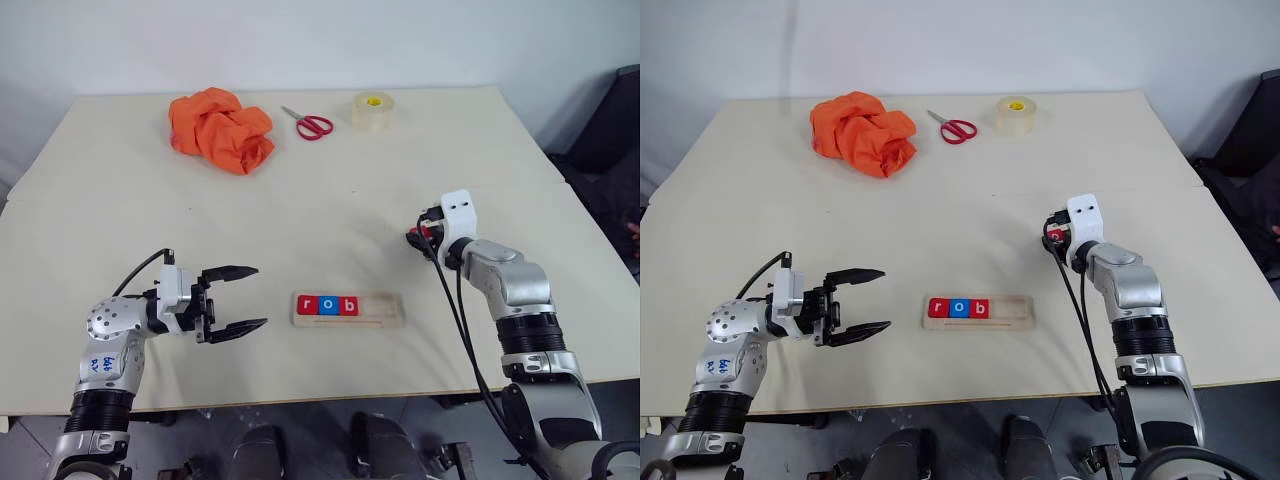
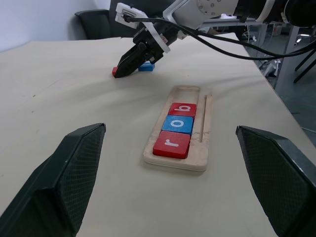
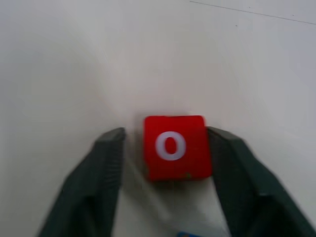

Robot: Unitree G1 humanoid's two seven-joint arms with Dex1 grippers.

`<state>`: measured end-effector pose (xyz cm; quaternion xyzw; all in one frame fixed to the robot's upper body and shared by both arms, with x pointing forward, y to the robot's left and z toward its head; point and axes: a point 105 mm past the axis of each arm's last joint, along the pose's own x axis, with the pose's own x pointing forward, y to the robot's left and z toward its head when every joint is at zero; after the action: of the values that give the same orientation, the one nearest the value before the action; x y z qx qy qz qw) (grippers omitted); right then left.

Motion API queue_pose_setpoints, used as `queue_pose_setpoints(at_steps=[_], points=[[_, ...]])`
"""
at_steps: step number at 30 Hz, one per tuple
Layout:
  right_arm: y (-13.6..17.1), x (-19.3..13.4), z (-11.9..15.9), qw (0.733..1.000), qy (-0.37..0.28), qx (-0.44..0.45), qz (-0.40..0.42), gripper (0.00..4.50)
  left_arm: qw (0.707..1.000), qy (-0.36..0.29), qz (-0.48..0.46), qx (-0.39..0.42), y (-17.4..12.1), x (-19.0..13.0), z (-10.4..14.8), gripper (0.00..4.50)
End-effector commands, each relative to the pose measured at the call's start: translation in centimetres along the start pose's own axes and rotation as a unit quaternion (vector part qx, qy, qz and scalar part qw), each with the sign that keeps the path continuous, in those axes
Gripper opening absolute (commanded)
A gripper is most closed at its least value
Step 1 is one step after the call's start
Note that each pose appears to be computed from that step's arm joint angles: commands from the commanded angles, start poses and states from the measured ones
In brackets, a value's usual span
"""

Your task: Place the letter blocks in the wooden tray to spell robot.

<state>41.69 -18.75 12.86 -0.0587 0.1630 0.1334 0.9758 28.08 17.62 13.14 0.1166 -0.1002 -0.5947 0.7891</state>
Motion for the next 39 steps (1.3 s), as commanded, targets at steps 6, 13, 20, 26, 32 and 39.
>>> queue_pose_setpoints(at_steps=[6,13,20,26,32,39], points=[[-0.9,-2.4,3.6,0.997,-0.068,0.014,-0.039,1.46,1.000,-0.007,-0.009,0.011,0.1,0.0,0.4,4.50],[2.6,-8.5,2.5,0.996,-0.078,0.027,-0.024,1.46,0.999,0.000,-0.036,0.004,0.0,-0.5,0.3,4.50],[4.3,-11.9,-2.2,0.997,-0.010,0.062,-0.049,1.46,0.999,0.001,-0.049,0.004,0.5,-0.6,0.3,4.50],[4.5,-12.2,-4.1,0.994,0.020,0.087,-0.067,1.46,0.998,-0.002,-0.055,0.006,0.8,-0.2,0.4,4.50],[5.4,-12.1,-4.1,0.995,0.017,0.090,-0.048,2.84,0.998,-0.003,-0.055,0.007,0.8,-0.2,0.5,4.50],[5.2,-12.7,-2.6,1.000,0.001,0.012,-0.002,4.47,0.999,-0.004,-0.054,0.005,0.8,-0.1,0.5,4.50]])
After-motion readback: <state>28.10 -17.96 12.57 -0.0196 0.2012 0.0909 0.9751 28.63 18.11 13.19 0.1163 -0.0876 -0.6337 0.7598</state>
